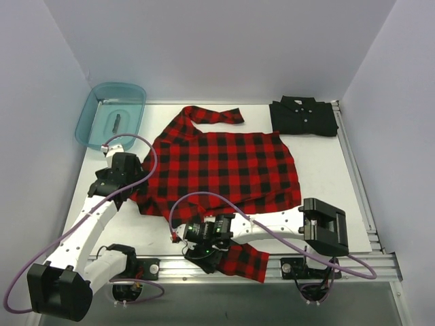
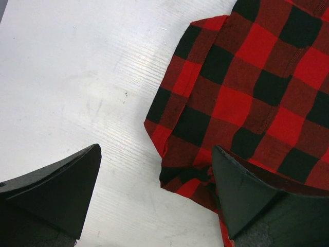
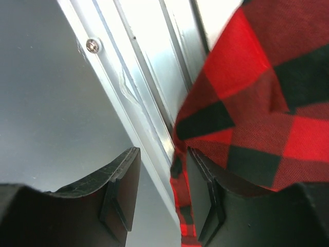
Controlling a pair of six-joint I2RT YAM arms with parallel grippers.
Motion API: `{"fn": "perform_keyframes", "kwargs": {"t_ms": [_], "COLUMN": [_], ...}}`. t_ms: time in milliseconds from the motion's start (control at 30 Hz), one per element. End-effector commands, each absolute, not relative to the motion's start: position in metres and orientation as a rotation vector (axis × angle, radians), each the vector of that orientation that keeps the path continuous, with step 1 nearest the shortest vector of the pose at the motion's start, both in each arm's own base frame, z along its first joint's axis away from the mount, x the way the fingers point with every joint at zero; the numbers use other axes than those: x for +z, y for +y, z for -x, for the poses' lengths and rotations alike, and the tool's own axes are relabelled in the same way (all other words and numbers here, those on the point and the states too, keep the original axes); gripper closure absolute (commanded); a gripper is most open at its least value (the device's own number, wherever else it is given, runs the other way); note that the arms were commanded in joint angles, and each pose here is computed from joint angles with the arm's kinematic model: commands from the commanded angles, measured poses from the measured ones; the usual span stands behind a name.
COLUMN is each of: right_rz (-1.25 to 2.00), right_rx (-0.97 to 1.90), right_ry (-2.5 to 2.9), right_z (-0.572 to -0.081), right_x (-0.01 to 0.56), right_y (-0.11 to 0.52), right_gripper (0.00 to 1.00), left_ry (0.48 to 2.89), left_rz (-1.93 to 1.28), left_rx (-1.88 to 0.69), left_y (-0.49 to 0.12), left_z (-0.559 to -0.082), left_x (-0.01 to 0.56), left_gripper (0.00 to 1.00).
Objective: Fold and stack the long sleeve shirts
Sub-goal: Fold the shirt
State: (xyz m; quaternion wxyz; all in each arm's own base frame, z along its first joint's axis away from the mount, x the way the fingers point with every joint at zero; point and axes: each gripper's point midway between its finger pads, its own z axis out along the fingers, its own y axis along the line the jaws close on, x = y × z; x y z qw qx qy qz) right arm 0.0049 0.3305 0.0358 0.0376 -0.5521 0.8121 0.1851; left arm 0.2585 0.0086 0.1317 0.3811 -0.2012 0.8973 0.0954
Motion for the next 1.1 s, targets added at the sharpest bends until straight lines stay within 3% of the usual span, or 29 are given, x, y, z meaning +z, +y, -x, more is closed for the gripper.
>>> {"fn": "perform_keyframes", "kwargs": {"t_ms": [0, 333, 467, 733, 1000, 1067], "right_rz": [1.749, 1.722, 1.644, 1.650, 1.723, 1.736], "right_rx": [0.631, 0.545, 0.462, 0.386, 0.409, 0.414], "right_ry": [2.489, 2.539, 2.535, 2.551, 2.582, 2.587], "right_z": [0.001, -0.006, -0.018, -0.020, -0.011, -0.009], "right_x": [0.040, 0.028, 0.031, 0.024, 0.016, 0.015], "right_y": [0.337, 0.336, 0.331, 0.331, 0.336, 0.337], "right_gripper": [0.59, 0.68, 0.61, 0.60, 0.65, 0.72], "left_ry": [2.238, 2.236, 2.239, 2.236, 2.237, 2.236], "left_rz": [0.529, 0.532, 0.531, 0.536, 0.537, 0.539], "left_rx": [0.225, 0.213, 0.212, 0.212, 0.211, 0.212], "left_y": [0.010, 0.009, 0.009, 0.010, 0.010, 0.011], "left_z": [-0.268, -0.267, -0.267, -0.267, -0.266, -0.267], "left_x": [0.141, 0.141, 0.140, 0.141, 0.140, 0.141], "left_gripper": [0.03, 0.03, 0.03, 0.03, 0.02, 0.03]}}
